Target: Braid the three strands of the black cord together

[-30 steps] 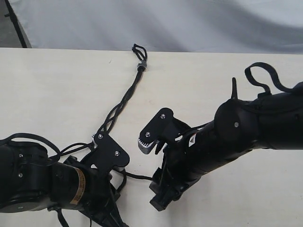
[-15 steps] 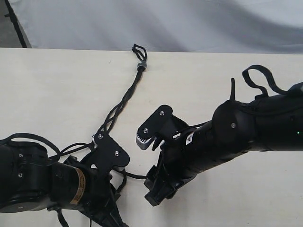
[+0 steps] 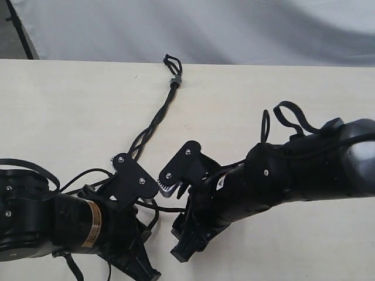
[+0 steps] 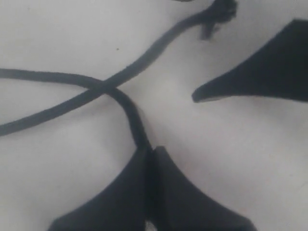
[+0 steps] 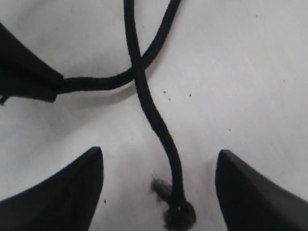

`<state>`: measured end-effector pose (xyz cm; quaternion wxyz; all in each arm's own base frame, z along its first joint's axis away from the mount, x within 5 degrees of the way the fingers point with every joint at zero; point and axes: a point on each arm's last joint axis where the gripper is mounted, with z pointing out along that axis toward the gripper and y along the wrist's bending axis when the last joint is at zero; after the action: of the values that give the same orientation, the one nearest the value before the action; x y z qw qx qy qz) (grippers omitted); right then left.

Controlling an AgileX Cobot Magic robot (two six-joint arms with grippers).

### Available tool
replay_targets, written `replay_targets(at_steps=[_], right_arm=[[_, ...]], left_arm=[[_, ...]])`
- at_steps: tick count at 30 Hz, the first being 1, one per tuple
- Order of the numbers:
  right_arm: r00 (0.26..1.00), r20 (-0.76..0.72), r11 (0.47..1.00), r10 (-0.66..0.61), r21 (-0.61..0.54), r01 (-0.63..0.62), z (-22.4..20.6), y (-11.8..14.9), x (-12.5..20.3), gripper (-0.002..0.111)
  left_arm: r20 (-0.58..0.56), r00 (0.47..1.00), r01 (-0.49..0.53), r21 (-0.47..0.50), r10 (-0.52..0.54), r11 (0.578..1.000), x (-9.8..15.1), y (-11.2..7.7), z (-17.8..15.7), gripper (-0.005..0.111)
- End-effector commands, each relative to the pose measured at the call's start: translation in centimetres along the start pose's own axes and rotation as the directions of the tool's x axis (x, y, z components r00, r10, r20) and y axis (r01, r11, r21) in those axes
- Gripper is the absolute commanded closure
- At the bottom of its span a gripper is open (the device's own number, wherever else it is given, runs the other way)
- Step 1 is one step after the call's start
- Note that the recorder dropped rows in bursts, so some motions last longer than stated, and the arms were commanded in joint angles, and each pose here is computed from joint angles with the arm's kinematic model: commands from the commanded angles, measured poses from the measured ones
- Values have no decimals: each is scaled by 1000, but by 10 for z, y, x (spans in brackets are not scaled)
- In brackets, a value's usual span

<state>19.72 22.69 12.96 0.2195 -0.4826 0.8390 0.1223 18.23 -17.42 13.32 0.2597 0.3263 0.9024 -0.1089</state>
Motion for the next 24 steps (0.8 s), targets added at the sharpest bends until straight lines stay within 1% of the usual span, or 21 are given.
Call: replay_targets(at_steps=[1, 3, 6, 7, 11, 15, 18, 20, 24], right_arm=[[999, 22, 999, -32, 20, 31, 0, -1, -2, 60], [999, 36, 999, -32, 34, 31, 0, -3, -3, 75], [998, 48, 998, -45, 47, 42, 0, -4, -5, 103], [998, 50, 998, -49, 50, 46, 0, -4, -5, 108], [995, 45, 994, -85, 67, 82, 0, -10, -4, 109], [999, 39, 994, -10, 109, 6, -4, -36, 3, 109], [998, 39, 989, 46, 141, -51, -7, -56, 9, 109], [997, 40, 985, 70, 154, -75, -8, -63, 12, 109], [996, 40, 983, 77, 166, -83, -10, -69, 14, 109]], left_arm=[[-17, 1000, 1, -10, -1, 1000, 4, 1, -2, 106], [-26, 1000, 1, -14, -1, 1000, 4, 2, -2, 106], [-43, 999, 12, -23, -13, 1000, 6, 3, -2, 106], [-56, 998, 14, -30, -16, 999, 7, 3, -2, 106], [-104, 994, 38, -58, -44, 998, 12, 5, -2, 106], [-140, 988, 48, -73, -58, 996, 21, 7, -3, 106], [-133, 988, 70, -70, -79, 995, 29, 7, -9, 106], [-124, 989, 77, -69, -85, 995, 33, 7, -14, 106], [-71, 992, 96, -62, -101, 993, 38, 8, -31, 106]])
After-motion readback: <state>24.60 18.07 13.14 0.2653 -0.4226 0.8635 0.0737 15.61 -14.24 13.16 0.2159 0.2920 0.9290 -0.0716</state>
